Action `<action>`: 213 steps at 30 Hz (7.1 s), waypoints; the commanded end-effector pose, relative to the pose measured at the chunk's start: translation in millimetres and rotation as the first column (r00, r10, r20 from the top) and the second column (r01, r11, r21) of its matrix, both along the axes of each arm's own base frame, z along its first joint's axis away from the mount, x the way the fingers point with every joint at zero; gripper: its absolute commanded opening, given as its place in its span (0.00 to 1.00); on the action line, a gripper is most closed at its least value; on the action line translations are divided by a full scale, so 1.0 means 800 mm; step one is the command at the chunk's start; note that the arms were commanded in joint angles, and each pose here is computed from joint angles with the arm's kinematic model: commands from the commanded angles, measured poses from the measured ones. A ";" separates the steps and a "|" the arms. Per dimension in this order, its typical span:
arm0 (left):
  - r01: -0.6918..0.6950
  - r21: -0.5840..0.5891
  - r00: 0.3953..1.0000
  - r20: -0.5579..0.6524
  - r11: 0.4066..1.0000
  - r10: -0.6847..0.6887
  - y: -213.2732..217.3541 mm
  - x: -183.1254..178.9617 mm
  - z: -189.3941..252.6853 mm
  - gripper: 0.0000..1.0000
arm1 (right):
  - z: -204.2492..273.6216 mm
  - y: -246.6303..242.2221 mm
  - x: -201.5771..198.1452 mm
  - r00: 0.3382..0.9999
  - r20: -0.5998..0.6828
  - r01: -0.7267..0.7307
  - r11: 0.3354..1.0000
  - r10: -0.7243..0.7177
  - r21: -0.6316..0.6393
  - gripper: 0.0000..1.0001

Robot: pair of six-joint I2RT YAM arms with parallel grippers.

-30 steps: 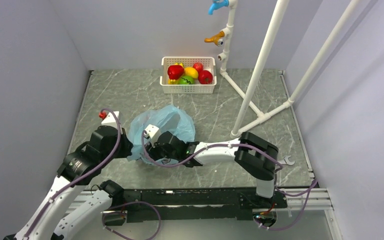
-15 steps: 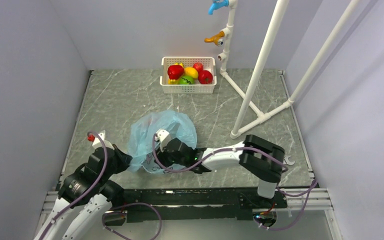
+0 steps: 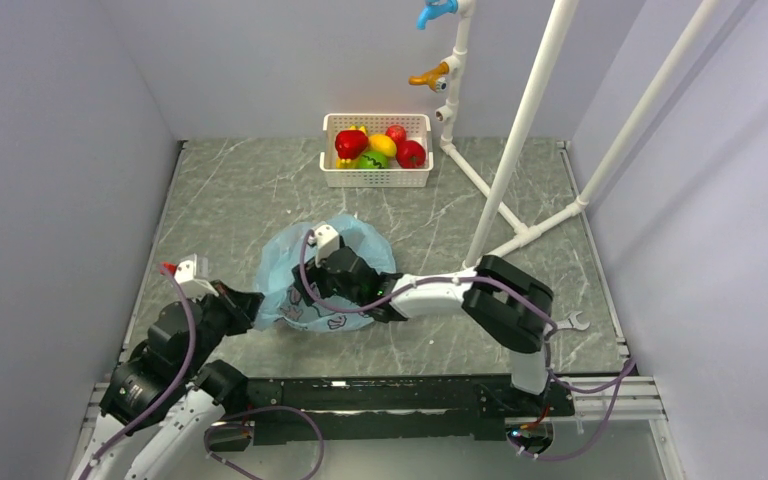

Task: Take the fake fruits out of the plastic bag

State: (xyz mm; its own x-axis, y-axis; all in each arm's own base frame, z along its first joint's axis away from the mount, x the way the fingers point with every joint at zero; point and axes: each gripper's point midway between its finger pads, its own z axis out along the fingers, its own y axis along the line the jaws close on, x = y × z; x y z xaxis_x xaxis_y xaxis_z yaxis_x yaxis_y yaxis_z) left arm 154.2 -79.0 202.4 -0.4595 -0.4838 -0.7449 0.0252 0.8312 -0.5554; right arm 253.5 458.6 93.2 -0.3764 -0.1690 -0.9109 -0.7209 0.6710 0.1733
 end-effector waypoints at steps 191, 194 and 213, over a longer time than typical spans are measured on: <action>-0.195 0.279 0.978 0.126 0.940 0.165 0.063 0.031 0.046 0.00 | 0.069 -0.181 0.471 0.764 0.216 0.632 0.773 -0.608 -0.056 0.26; -0.187 0.287 0.980 0.118 0.939 0.159 0.061 0.033 0.044 0.00 | 0.061 -0.193 0.476 0.765 0.211 0.633 0.770 -0.608 -0.075 0.39; -0.111 0.338 0.993 0.064 0.934 0.095 0.039 0.051 0.027 0.00 | 0.138 -0.210 0.419 0.802 0.167 0.591 0.803 -0.574 -0.077 1.00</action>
